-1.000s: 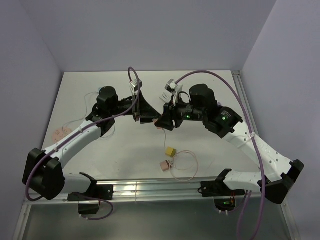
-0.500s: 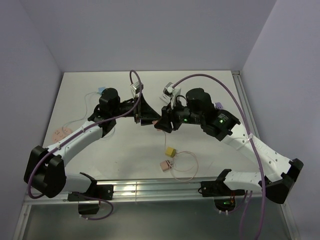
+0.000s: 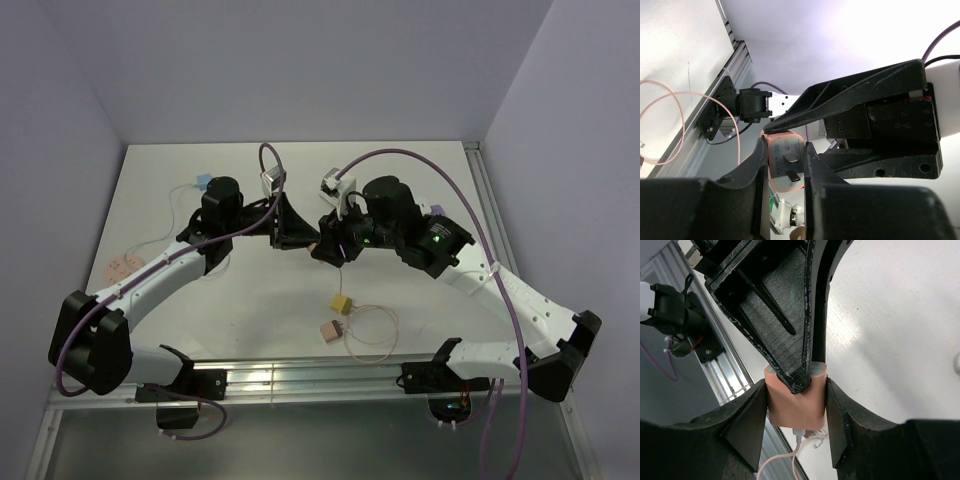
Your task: Insert the plug
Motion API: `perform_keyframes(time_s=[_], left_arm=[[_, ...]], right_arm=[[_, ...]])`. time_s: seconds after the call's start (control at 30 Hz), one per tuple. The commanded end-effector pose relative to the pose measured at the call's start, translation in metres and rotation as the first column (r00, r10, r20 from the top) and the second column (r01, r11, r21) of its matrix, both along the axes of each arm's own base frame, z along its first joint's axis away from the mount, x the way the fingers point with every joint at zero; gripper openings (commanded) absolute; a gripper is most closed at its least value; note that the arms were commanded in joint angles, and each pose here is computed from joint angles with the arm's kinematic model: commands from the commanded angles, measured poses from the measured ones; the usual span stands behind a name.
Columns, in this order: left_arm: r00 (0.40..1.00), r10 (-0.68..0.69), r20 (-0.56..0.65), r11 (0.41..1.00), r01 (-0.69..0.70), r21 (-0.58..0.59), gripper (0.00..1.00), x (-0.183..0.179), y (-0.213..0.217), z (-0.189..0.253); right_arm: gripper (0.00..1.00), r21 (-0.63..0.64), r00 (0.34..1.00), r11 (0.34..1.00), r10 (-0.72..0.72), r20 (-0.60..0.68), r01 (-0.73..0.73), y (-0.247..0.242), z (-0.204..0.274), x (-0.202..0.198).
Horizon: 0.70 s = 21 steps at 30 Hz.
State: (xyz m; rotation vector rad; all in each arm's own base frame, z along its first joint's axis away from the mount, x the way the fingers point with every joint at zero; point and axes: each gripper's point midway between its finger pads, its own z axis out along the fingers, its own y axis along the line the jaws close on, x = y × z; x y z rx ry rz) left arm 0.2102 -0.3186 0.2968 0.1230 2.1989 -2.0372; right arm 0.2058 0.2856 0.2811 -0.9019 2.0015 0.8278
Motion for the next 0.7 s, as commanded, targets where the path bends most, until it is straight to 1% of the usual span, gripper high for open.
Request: perform_keyframes(time_s=[0.0, 0.03, 0.07, 0.2, 0.3, 0.4, 0.57, 0.63, 0.67], left_arm=[[0.977, -0.128, 0.168, 0.985, 0.145, -0.095, 0.00, -0.029, -0.007, 0.040], [0.981, -0.123, 0.150, 0.986, 0.138, -0.097, 0.00, -0.028, -0.007, 0.038], [0.981, -0.122, 0.153, 0.985, 0.139, -0.102, 0.00, -0.029, -0.008, 0.040], [0.984, -0.114, 0.138, 0.984, 0.131, -0.118, 0.00, -0.028, -0.008, 0.043], [0.986, -0.112, 0.122, 0.983, 0.128, -0.128, 0.00, -0.026, -0.007, 0.043], [0.987, -0.119, 0.107, 0.979, 0.134, -0.152, 0.00, -0.027, -0.006, 0.044], [0.991, -0.110, 0.075, 0.980, 0.121, -0.160, 0.00, -0.023, -0.005, 0.043], [0.994, -0.096, 0.045, 0.981, 0.102, -0.163, 0.00, -0.020, -0.003, 0.040], [0.995, -0.090, 0.050, 0.980, 0.097, -0.176, 0.00, -0.019, -0.002, 0.041]], right_arm=[[0.41, 0.111, 0.993, 0.991, -0.085, 0.088, 0.075, 0.008, 0.034, 0.022], [0.46, 0.112, 0.992, 0.990, -0.091, 0.088, 0.081, 0.006, 0.033, 0.022], [0.53, 0.108, 0.991, 0.990, -0.097, 0.089, 0.087, 0.004, 0.030, 0.021], [0.55, 0.118, 0.988, 0.987, -0.123, 0.097, 0.112, -0.001, 0.027, 0.021], [0.71, 0.127, 0.985, 0.984, -0.140, 0.104, 0.127, -0.004, 0.028, 0.022], [0.82, 0.144, 0.980, 0.979, -0.159, 0.119, 0.141, -0.009, 0.031, 0.021], [0.83, 0.159, 0.979, 0.978, -0.156, 0.134, 0.134, -0.014, 0.034, 0.015], [0.82, 0.179, 0.977, 0.975, -0.159, 0.143, 0.132, -0.018, 0.035, 0.011], [0.82, 0.190, 0.976, 0.973, -0.159, 0.149, 0.130, -0.019, 0.036, 0.009]])
